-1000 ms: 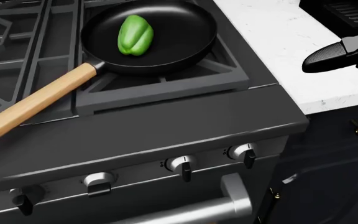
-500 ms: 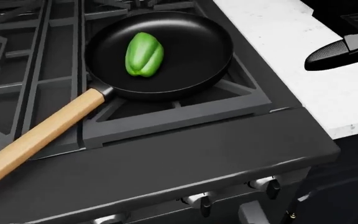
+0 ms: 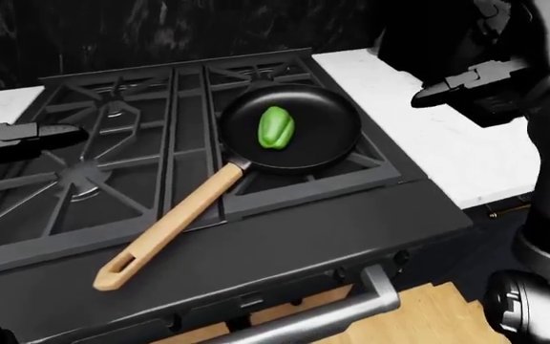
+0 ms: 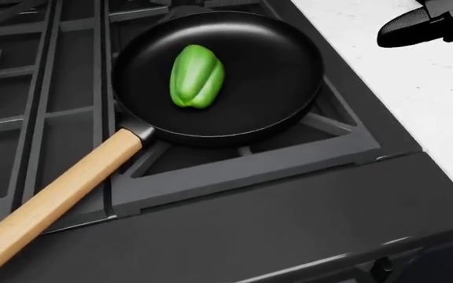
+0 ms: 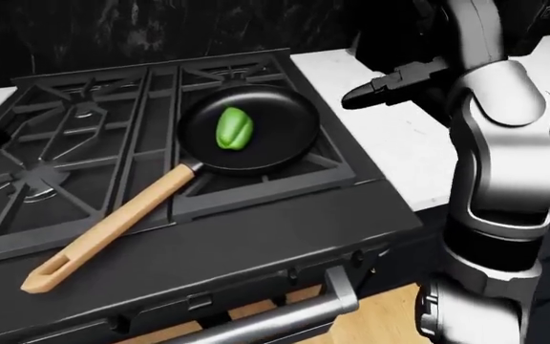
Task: Pick the bell pepper from the pan and place it in the bowl.
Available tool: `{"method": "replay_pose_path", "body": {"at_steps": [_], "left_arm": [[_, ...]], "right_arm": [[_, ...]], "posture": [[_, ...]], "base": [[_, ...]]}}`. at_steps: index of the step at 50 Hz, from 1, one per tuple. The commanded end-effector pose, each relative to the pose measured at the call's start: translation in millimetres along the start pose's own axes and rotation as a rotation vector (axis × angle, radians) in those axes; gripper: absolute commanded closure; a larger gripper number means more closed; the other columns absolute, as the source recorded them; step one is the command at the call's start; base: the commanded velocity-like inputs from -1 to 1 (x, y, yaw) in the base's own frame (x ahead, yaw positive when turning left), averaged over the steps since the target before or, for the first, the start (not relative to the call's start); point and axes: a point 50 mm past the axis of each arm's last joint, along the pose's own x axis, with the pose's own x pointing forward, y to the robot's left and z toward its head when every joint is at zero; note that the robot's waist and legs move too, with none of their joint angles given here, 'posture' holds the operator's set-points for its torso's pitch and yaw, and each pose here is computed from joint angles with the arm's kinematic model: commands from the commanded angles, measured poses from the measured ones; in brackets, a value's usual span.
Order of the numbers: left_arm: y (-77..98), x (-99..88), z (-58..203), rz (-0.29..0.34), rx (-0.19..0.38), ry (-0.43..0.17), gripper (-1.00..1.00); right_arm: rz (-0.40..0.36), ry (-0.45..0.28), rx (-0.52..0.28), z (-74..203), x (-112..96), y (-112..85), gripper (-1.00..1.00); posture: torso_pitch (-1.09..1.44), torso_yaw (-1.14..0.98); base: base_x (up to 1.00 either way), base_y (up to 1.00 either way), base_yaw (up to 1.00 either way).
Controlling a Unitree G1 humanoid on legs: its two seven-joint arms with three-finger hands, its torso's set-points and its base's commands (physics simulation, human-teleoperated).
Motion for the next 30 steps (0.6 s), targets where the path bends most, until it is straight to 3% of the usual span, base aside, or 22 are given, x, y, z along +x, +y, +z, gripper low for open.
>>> {"method": "replay_pose_path", "body": {"at_steps": [1,2,3,8,12,30], "left_arm": [[2.5,-0.8,19.0,0.009,0.011,-0.093,-1.00],[2.8,-0.9,19.0,0.009,0.011,-0.094,-1.00],[2.9,-1.0,18.9,0.010,0.010,-0.093,-1.00],[4.0,-1.1,19.4,0.012,0.012,-0.094,-1.00],[3.8,-1.3,19.2,0.012,0.012,-0.095,-1.00],[3.8,-1.5,19.5,0.012,0.012,-0.095,-1.00]], "right_arm": [[-0.130,-0.087,-0.063,14.5,5.7,-14.1,-1.00],[-0.128,-0.055,0.023,12.5,9.1,-15.3,-1.00],[-0.124,-0.054,0.049,13.0,9.9,-15.7,-1.00],[-0.137,-0.034,0.014,8.3,17.5,-22.9,-1.00],[-0.107,-0.031,0.004,8.7,19.0,-20.0,-1.00],[-0.104,-0.007,0.005,12.8,23.5,-20.7,-1.00]], "posture": [[0.00,0.00],[0.00,0.00],[0.00,0.00],[0.00,0.00],[0.00,0.00],[0.00,0.00]], "base": [[0.00,0.00,0.00],[0.00,0.00,0.00],[0.00,0.00,0.00],[0.00,0.00,0.00],[0.00,0.00,0.29],[0.00,0.00,0.97]]}}
